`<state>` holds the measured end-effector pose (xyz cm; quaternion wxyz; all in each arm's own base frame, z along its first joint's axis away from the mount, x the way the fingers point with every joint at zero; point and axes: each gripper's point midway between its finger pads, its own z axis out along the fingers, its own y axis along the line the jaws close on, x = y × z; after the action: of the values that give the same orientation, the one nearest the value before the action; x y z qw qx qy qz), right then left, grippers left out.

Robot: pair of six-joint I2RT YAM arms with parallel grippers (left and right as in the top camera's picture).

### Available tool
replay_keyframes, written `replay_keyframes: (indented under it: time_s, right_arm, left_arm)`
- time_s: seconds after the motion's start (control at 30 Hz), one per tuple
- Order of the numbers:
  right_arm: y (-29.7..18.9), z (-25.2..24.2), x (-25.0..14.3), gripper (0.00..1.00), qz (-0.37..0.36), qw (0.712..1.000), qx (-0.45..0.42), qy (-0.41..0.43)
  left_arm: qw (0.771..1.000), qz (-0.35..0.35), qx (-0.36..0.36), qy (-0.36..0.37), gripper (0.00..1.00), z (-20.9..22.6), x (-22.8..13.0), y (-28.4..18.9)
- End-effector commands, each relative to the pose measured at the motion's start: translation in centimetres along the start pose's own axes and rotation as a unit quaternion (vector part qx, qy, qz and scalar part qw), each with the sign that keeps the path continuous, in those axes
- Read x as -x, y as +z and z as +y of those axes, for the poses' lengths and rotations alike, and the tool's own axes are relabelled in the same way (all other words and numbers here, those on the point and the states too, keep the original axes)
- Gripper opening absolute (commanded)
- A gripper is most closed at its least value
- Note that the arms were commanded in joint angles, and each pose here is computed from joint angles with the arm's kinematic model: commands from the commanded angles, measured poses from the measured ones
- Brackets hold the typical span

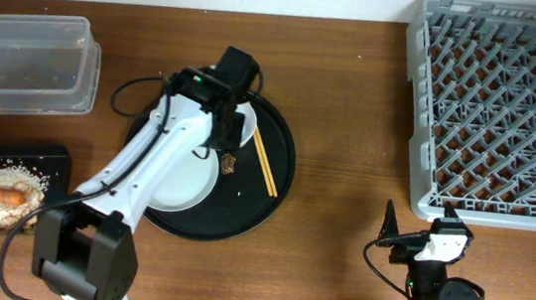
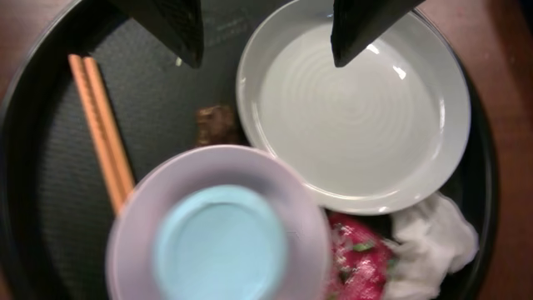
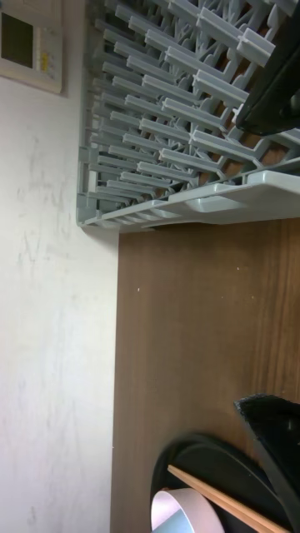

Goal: Sort waste into correct bins and load items into the dishwasher rack
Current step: 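Move the left gripper back over the tray toward the red wrapper, then lower the left gripper and grasp the red snack wrapper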

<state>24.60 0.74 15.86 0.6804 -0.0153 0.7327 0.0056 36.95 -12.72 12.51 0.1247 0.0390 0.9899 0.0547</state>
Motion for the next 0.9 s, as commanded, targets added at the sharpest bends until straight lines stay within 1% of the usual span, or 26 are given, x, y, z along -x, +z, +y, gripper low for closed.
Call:
replay_keyframes:
  time_s: [0.0, 0.07, 0.1, 0.13, 0.2, 0.27, 0.3, 0.33, 0.37, 0.4, 0.43, 0.47, 0.5, 0.57, 0.6, 0.63, 0.67, 0.73, 0.8, 0.87]
  right_arm:
    - [0.0, 0.0, -0.3, 0.98, 0.002, 1.0, -0.002, -0.003]
    - [0.0, 0.0, -0.3, 0.98, 0.002, 1.0, -0.001, -0.003]
    - [0.0, 0.0, -0.3, 0.98, 0.002, 1.0, -0.001, -0.003]
    - [0.0, 0.0, -0.3, 0.98, 0.002, 1.0, -0.001, -0.003]
    - [0.0, 0.0, -0.3, 0.98, 0.002, 1.0, -0.001, -0.003]
    - [0.0, 0.0, -0.3, 0.98, 0.002, 1.0, -0.001, -0.003]
    - [0.0, 0.0, -0.3, 0.98, 0.002, 1.0, -0.001, -0.003]
    - [0.0, 0.0, -0.3, 0.98, 0.002, 1.0, -0.002, -0.003]
    - [0.0, 0.0, -0.3, 0.98, 0.002, 1.0, -0.001, -0.003]
    - [0.0, 0.0, -0.3, 0.98, 0.002, 1.0, -0.001, -0.003]
    - [0.0, 0.0, -0.3, 0.98, 0.002, 1.0, -0.001, -0.003]
    - [0.0, 0.0, -0.3, 0.98, 0.002, 1.0, -0.001, -0.003]
    - [0.0, 0.0, -0.3, 0.98, 0.002, 1.0, -0.002, -0.003]
    - [0.0, 0.0, -0.3, 0.98, 0.002, 1.0, -0.001, -0.003]
    - [0.0, 0.0, -0.3, 0.98, 0.002, 1.0, -0.002, -0.003]
    - [0.0, 0.0, -0.3, 0.98, 0.002, 1.0, -0.001, -0.003]
    - [0.0, 0.0, -0.3, 0.98, 0.002, 1.0, -0.001, -0.003]
    - [0.0, 0.0, -0.3, 0.98, 0.002, 1.0, -0.002, -0.003]
    - [0.0, 0.0, -0.3, 0.98, 0.002, 1.0, -0.001, -0.003]
    - [0.0, 0.0, -0.3, 0.98, 0.002, 1.0, -0.001, -0.003]
  left_arm:
    - [0.998, 0.011, 0.019, -0.062, 0.49, 2.4, -0.1, 0.2]
    - [0.995, 0.013, 0.023, -0.095, 0.49, 3.8, 0.1, 0.4]
    - [0.993, 0.011, 0.024, -0.115, 0.5, 4.6, 0.4, 0.6]
    - [0.99, 0.008, 0.023, -0.138, 0.54, 5.5, 0.8, 0.7]
    - [0.987, 0.005, 0.007, -0.162, 0.55, 6.7, 1.4, 1.0]
    - [0.985, -0.003, 0.008, -0.171, 0.62, 7.5, 1.9, 1.1]
    - [0.984, -0.02, 0.005, -0.179, 0.67, 8.1, 2.8, 1.3]
    - [0.983, -0.035, 0.002, -0.183, 0.67, 8.5, 3.6, 1.3]
    - [0.982, -0.055, -0.003, -0.179, 0.67, 8.7, 4.6, 1.2]
    - [0.982, -0.081, -0.018, -0.17, 0.69, 8.6, 6.1, 1.1]
    - [0.981, -0.096, -0.036, -0.164, 0.86, 8.3, 7.0, 1.1]
    - [0.981, -0.098, -0.057, -0.158, 0.87, 7.9, 7.4, 1.0]
    - [0.982, -0.098, -0.089, -0.134, 0.87, 7.5, 7.8, 0.8]
    - [0.983, -0.1, -0.108, -0.112, 0.86, 8.0, 8.5, 0.8]
    - [0.984, -0.102, -0.129, -0.074, 0.87, 8.1, 9.0, 1.1]
    - [0.983, -0.111, -0.139, -0.038, 0.93, 7.8, 9.3, 1.2]
    - [0.984, -0.116, -0.131, -0.018, 0.95, 7.9, 9.6, 1.5]
    - [0.988, -0.125, -0.087, -0.022, 0.91, 9.3, 10.6, 3.3]
    - [0.99, -0.113, -0.087, -0.021, 0.9, 9.1, 10.6, 5.3]
    - [0.992, -0.091, -0.088, -0.021, 0.74, 8.7, 10.3, 8.3]
